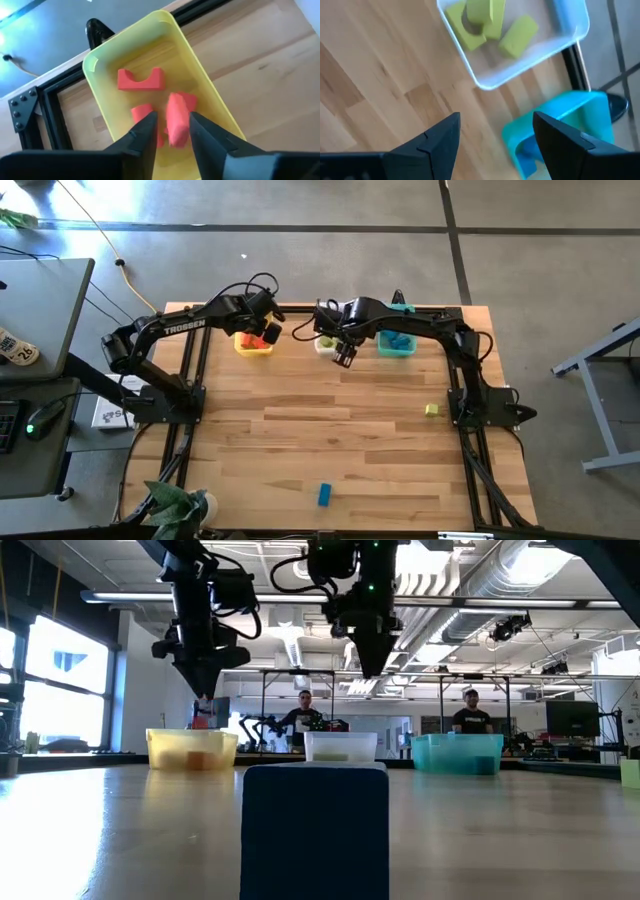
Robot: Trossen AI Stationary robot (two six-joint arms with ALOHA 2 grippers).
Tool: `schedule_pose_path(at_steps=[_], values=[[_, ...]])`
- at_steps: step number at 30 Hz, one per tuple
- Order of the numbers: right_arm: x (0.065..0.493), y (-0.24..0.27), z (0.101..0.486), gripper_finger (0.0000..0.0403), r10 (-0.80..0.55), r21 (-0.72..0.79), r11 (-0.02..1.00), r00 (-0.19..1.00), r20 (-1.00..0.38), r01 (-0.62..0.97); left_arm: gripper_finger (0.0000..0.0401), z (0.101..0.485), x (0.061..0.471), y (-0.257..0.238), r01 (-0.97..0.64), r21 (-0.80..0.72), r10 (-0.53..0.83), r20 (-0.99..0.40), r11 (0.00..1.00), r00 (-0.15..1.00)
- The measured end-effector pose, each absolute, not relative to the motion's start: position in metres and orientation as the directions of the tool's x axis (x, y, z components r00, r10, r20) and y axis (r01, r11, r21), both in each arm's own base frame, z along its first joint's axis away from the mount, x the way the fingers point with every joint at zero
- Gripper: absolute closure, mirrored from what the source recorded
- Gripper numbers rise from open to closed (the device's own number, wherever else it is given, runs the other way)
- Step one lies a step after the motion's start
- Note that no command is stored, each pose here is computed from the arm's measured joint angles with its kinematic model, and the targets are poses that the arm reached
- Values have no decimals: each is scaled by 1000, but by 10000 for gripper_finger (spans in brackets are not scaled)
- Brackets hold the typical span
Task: Sort & place blocks by color
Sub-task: Put the orange block into the yellow bin, then put the green block into the transparent bin
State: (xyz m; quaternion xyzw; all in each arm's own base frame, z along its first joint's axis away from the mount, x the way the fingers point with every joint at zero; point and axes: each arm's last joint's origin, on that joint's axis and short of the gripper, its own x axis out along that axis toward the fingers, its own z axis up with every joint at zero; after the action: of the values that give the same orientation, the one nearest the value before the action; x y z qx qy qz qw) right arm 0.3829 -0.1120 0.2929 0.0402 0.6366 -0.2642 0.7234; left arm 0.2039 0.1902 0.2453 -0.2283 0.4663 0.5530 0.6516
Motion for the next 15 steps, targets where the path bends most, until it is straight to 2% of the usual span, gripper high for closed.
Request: schedule_pose_path(at_steps=[10, 15], values=[[371, -87, 292, 167, -289, -298, 776, -106, -951, 555, 243, 245, 205, 190, -904, 229, 490, -871, 361, -25], [375, -64, 292, 167, -286, -284, 754, -93, -954, 592, 236, 247, 206, 187, -872, 205, 461, -887, 444, 26]])
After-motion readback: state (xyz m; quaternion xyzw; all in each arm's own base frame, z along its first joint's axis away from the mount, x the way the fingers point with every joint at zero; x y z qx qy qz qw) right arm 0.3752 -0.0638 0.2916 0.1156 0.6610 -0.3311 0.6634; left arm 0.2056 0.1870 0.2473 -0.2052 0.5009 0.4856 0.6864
